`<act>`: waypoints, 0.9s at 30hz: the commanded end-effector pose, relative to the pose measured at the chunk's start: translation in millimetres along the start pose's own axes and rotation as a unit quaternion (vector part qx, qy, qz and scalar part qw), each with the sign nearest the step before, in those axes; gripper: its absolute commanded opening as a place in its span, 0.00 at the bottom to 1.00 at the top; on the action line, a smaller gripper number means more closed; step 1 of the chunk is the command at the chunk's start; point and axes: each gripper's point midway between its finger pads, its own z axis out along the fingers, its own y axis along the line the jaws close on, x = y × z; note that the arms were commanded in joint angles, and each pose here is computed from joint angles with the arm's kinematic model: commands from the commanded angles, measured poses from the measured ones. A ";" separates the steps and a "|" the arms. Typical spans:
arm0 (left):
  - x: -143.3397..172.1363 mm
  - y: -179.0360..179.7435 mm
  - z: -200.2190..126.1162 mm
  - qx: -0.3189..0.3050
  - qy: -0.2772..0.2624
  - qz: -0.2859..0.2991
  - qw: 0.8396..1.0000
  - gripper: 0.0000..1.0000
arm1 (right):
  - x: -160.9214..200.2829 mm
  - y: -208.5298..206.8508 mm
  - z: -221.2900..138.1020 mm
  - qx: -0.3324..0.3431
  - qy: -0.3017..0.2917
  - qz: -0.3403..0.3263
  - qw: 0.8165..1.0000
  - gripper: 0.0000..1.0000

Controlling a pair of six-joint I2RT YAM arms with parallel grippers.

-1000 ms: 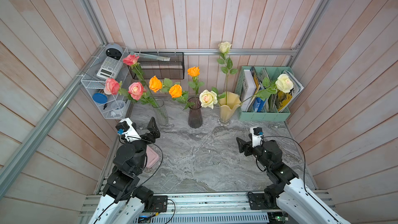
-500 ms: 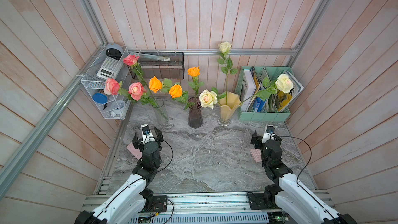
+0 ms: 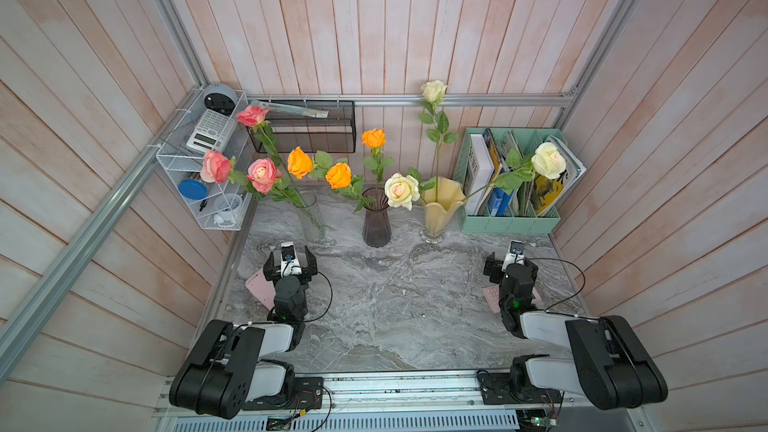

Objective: Arrange the flowers in different vases according to their colors
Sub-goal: Reset both arms

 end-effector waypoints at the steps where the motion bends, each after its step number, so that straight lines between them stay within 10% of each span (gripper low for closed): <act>1: 8.0 -15.3 5.4 0.046 -0.001 -0.019 0.999 1.00 | -16.4 6.2 7.2 -0.011 -0.053 0.016 0.998 0.98; 27: 39.5 3.3 52.8 -0.022 0.083 -0.043 0.995 1.00 | -11.9 4.3 40.4 0.023 -0.003 0.020 1.000 0.98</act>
